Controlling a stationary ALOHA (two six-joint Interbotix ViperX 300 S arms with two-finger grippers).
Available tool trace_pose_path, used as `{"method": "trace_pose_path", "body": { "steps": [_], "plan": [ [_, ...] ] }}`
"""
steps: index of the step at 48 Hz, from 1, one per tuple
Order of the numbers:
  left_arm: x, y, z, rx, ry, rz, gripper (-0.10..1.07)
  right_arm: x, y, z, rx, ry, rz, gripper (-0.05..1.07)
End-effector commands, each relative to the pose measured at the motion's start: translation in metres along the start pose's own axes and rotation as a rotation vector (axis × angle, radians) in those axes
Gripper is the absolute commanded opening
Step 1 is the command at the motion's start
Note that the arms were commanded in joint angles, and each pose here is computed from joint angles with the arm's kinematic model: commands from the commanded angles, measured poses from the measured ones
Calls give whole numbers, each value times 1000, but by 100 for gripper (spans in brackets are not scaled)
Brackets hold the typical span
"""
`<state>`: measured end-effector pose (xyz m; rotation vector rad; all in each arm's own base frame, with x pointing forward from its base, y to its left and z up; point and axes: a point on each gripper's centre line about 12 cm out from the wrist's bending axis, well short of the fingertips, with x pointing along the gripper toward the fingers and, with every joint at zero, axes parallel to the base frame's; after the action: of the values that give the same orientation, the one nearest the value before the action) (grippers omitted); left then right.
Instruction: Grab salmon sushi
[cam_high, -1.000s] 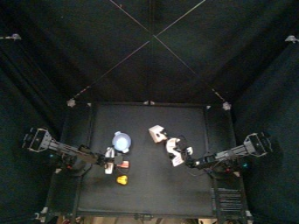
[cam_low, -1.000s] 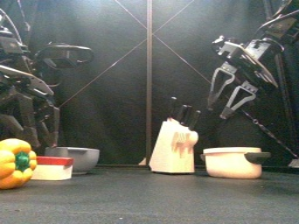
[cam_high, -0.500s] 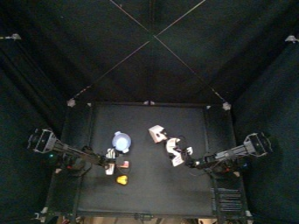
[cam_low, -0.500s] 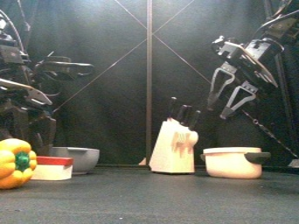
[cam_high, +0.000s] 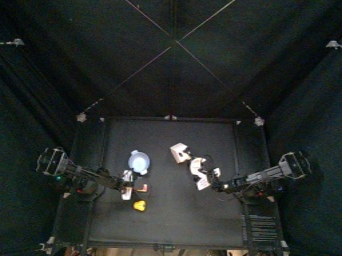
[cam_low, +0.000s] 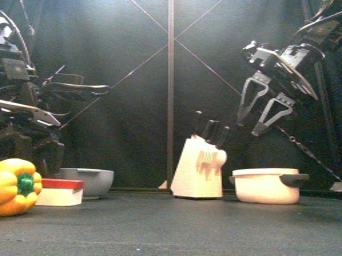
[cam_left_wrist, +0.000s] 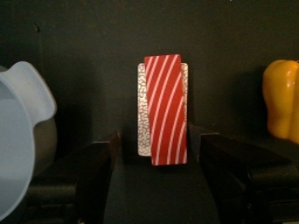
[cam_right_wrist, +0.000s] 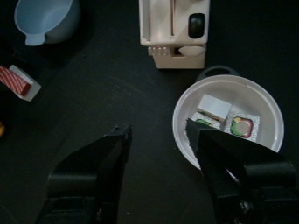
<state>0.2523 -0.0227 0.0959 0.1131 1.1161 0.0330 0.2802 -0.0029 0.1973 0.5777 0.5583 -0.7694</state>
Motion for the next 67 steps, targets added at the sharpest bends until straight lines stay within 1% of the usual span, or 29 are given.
{"method": "trace_pose_path", "body": {
  "steps": [1, 11, 21, 26, 30, 37, 43, 46, 50, 54, 59, 64, 67],
  "plan": [
    [1, 0, 9, -3, -17, -1, 94, -3, 2, 4, 10, -10, 11, 87],
    [6, 0, 8, 15, 0, 3, 91, -3, 2, 4, 10, -10, 11, 87],
    [6, 0, 14, 23, -9, 9, 82, -3, 2, 4, 10, -10, 11, 87],
    [4, 1, 17, 24, -14, 12, 74, -3, 2, 5, 11, -10, 10, 87],
    [1, 2, 22, 28, -30, 19, 68, -3, 2, 4, 10, -10, 11, 87],
    [-8, 5, 30, 55, -46, 47, 54, -4, 3, 3, 4, -7, 18, 87],
    [-19, 8, 40, 93, -78, 74, 40, -4, 6, 2, -3, -1, 45, 87],
    [-23, 7, 45, 115, -99, 77, 36, -4, 8, 3, -11, -2, 55, 87],
    [-27, 3, 47, 136, -115, 72, 32, -4, 10, 3, -22, -6, 72, 87],
    [-29, 0, 48, 143, -125, 65, 31, -5, 12, 4, -35, -13, 85, 87],
    [-33, -2, 50, 146, -141, 60, 31, -6, 17, 6, -80, -37, 123, 87],
    [-38, -4, 59, 129, -167, 52, 31, -9, 24, 6, -133, -59, 174, 87],
    [-41, -5, 65, 115, -184, 45, 31, -11, 32, 6, -190, -79, 223, 87]
  ]
}}
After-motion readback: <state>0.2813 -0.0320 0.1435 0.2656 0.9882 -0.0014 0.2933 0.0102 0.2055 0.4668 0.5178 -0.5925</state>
